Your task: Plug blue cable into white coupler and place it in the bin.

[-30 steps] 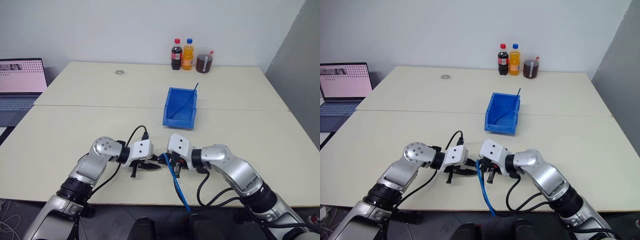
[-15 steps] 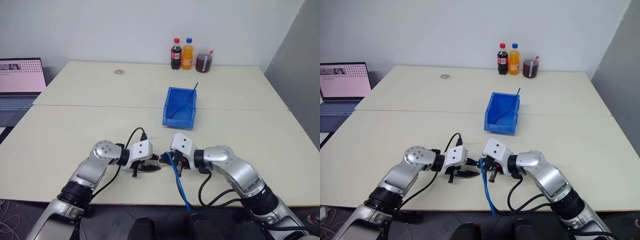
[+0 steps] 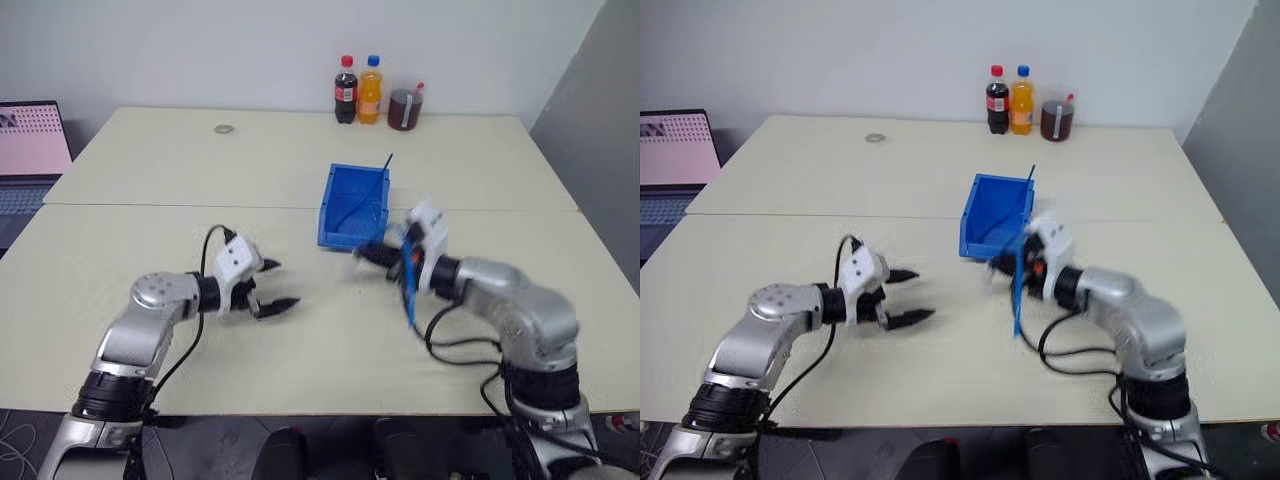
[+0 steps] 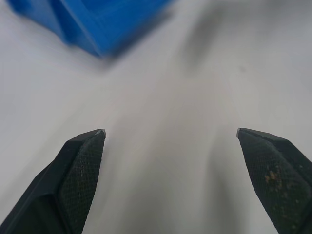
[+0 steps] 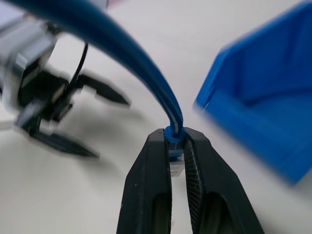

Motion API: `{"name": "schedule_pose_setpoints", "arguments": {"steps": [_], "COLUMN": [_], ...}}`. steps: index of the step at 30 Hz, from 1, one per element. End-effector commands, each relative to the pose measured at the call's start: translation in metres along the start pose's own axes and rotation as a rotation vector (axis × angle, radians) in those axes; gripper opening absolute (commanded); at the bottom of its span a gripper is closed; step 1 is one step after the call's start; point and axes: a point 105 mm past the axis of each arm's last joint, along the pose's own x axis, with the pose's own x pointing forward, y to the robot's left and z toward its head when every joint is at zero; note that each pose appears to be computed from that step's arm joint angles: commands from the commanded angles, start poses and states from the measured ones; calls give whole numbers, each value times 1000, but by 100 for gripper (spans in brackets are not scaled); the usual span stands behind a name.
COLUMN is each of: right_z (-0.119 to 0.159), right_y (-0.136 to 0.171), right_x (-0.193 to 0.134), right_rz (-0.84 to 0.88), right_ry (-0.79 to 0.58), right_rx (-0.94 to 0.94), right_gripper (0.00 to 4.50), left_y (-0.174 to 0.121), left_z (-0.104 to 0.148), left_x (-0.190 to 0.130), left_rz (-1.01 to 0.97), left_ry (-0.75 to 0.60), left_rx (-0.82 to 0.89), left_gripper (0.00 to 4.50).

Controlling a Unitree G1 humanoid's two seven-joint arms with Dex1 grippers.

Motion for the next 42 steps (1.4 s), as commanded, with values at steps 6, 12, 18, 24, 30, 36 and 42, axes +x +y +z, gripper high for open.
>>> {"name": "schedule_pose_setpoints", "arguments": {"steps": [6, 12, 18, 24, 30, 36, 42], "right_z": [36, 21, 36, 39, 35, 42, 19], "right_y": [-63, -85, -101, -102, -108, -75, -40], "right_x": [40, 67, 67, 51, 26, -35, -96], "right_rz": [-111, -101, -116, -30, 29, 79, 72], "right_ry": [-13, 153, 214, 321, 382, 209, 150], "right_rx": [123, 88, -28, -140, -263, -342, -333], "right_gripper": [11, 137, 272, 412, 448, 448, 448], "left_y": [18, 13, 7, 7, 12, 64, 91], "left_z": [61, 66, 78, 79, 71, 45, 38], "left_x": [14, 23, 29, 31, 28, -18, -61], "left_rz": [102, 81, 73, 73, 96, 382, 488], "left_ry": [-128, -140, -154, -152, -139, -65, -12], "left_rx": [99, 131, 160, 164, 112, 65, 96], "left_gripper": [450, 450, 450, 450, 450, 450, 450]}}
